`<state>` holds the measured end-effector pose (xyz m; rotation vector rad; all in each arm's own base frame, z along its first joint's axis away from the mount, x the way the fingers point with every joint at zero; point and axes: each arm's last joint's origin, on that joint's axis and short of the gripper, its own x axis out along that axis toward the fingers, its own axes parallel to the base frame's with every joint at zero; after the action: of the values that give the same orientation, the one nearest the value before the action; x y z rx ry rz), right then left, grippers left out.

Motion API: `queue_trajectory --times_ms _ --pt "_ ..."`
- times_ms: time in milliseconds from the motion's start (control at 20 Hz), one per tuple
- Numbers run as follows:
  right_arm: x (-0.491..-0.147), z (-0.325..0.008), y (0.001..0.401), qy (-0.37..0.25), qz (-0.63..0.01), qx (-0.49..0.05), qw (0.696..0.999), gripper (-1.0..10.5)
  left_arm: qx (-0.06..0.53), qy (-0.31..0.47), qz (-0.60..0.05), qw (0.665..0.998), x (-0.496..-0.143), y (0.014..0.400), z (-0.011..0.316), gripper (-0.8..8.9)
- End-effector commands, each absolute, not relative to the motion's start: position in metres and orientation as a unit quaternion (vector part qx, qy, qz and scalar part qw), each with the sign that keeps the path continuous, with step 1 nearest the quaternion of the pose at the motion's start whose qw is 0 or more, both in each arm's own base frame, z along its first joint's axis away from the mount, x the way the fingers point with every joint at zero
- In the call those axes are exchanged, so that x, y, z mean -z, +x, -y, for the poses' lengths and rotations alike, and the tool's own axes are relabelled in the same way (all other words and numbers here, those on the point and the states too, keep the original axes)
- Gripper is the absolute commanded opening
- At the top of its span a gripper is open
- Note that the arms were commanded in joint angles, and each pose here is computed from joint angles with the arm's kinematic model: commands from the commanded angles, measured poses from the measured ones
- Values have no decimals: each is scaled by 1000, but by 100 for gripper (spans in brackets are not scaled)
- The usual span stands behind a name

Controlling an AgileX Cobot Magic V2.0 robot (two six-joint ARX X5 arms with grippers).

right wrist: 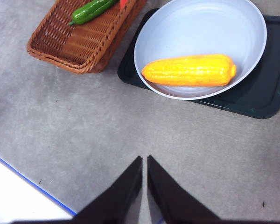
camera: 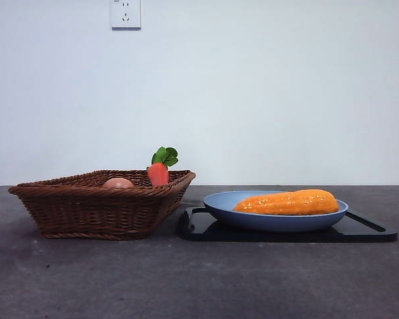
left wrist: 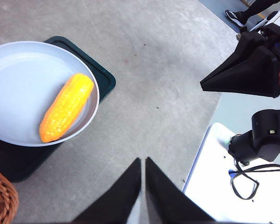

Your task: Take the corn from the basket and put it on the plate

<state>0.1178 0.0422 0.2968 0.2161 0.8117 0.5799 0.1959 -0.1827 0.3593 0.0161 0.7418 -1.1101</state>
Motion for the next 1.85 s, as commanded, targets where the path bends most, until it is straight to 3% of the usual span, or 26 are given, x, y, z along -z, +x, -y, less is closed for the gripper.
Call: queue_trajectory --times_ms 50,600,750,1000,1200,1450,1600,1850 --pt "-298 -43 119 109 -390 -277 872 2 524 11 -329 785 -366 196 185 6" --pt "-298 -43 119 107 -388 -273 874 2 523 17 -315 792 -368 198 184 6" --pt "-298 -43 119 107 -388 -273 874 2 493 59 -256 829 -378 202 166 6" --pt "-298 -43 119 107 -388 -273 874 2 390 45 -76 917 -393 185 95 6" --pt "-298 -43 119 107 -387 -273 874 2 275 38 0 961 -356 153 41 6" --pt "-298 -43 119 107 -387 -273 874 2 134 30 15 990 -289 114 11 7" --pt "-298 -43 119 107 -387 -273 874 2 93 18 11 995 -248 102 6 6" --pt "-298 -43 119 107 -387 -273 874 2 87 2 -7 996 -194 95 4 6"
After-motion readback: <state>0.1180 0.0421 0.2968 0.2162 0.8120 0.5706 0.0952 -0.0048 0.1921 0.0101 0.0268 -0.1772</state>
